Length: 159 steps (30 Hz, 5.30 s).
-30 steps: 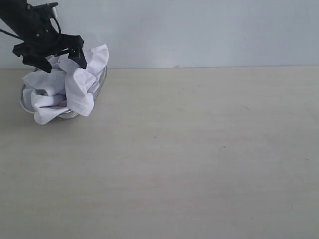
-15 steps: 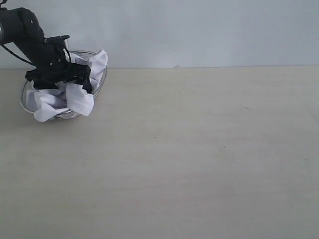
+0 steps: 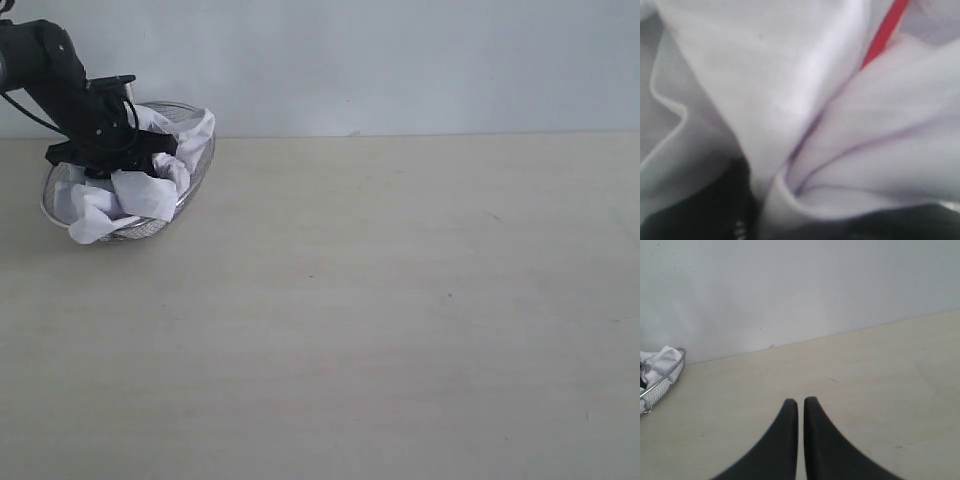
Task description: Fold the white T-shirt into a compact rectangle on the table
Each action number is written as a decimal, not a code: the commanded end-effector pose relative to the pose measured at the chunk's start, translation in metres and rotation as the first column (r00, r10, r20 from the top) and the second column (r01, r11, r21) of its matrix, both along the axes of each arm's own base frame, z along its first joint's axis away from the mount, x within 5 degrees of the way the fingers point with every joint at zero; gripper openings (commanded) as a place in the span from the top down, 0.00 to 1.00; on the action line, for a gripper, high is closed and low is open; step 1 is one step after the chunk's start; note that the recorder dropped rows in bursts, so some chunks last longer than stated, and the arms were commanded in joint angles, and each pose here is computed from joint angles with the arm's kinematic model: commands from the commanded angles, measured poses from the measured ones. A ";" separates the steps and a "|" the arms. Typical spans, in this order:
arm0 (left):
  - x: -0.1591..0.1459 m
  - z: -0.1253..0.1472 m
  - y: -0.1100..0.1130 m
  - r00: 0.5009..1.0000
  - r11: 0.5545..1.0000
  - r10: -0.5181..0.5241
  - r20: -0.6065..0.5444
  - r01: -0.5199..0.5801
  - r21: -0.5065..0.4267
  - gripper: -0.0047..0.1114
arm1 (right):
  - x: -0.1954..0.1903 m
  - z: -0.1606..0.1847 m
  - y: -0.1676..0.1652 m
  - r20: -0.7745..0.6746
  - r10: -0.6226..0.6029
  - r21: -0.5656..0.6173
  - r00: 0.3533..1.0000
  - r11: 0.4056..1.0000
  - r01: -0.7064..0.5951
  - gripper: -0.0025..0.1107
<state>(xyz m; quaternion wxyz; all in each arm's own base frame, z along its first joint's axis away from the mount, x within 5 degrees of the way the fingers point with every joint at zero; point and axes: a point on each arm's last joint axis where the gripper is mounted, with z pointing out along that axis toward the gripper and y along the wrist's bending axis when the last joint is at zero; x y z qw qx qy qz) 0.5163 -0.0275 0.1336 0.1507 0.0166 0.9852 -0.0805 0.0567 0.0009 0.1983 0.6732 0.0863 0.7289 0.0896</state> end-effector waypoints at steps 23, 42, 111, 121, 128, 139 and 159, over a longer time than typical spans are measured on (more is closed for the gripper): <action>-0.126 0.306 -0.142 0.856 0.870 -0.236 0.459 0.397 -0.292 0.92 | 0.000 0.001 0.000 0.011 -0.003 -0.004 1.000 1.000 0.003 0.98; -0.255 0.302 -0.203 0.865 0.848 -0.402 0.301 0.476 -0.234 0.92 | 0.000 0.001 0.000 0.011 -0.003 -0.004 1.000 1.000 0.003 0.98; -0.113 0.131 -0.173 0.941 0.962 -0.271 0.202 0.256 0.097 0.20 | -0.001 0.022 -0.001 0.244 -0.012 0.075 0.970 0.997 -0.006 0.98; -0.140 0.182 -0.160 0.936 0.961 -0.274 0.219 0.261 0.087 0.37 | 0.013 0.033 0.000 0.140 -0.013 0.096 0.990 0.995 0.000 0.98; -0.153 0.209 -0.144 0.916 0.940 -0.320 0.241 0.275 0.202 0.83 | 0.060 0.082 0.000 0.022 -0.005 0.036 1.000 0.999 0.004 0.98; -0.142 0.195 -0.095 0.935 0.893 -0.330 0.130 0.265 0.363 0.92 | 0.077 0.108 0.002 0.197 0.009 0.029 0.980 0.999 -0.015 0.98; -0.087 0.094 -0.054 0.948 0.931 -0.299 0.108 0.315 -0.184 0.92 | 0.224 0.070 0.089 -0.454 0.241 -0.197 0.858 0.912 -0.360 0.98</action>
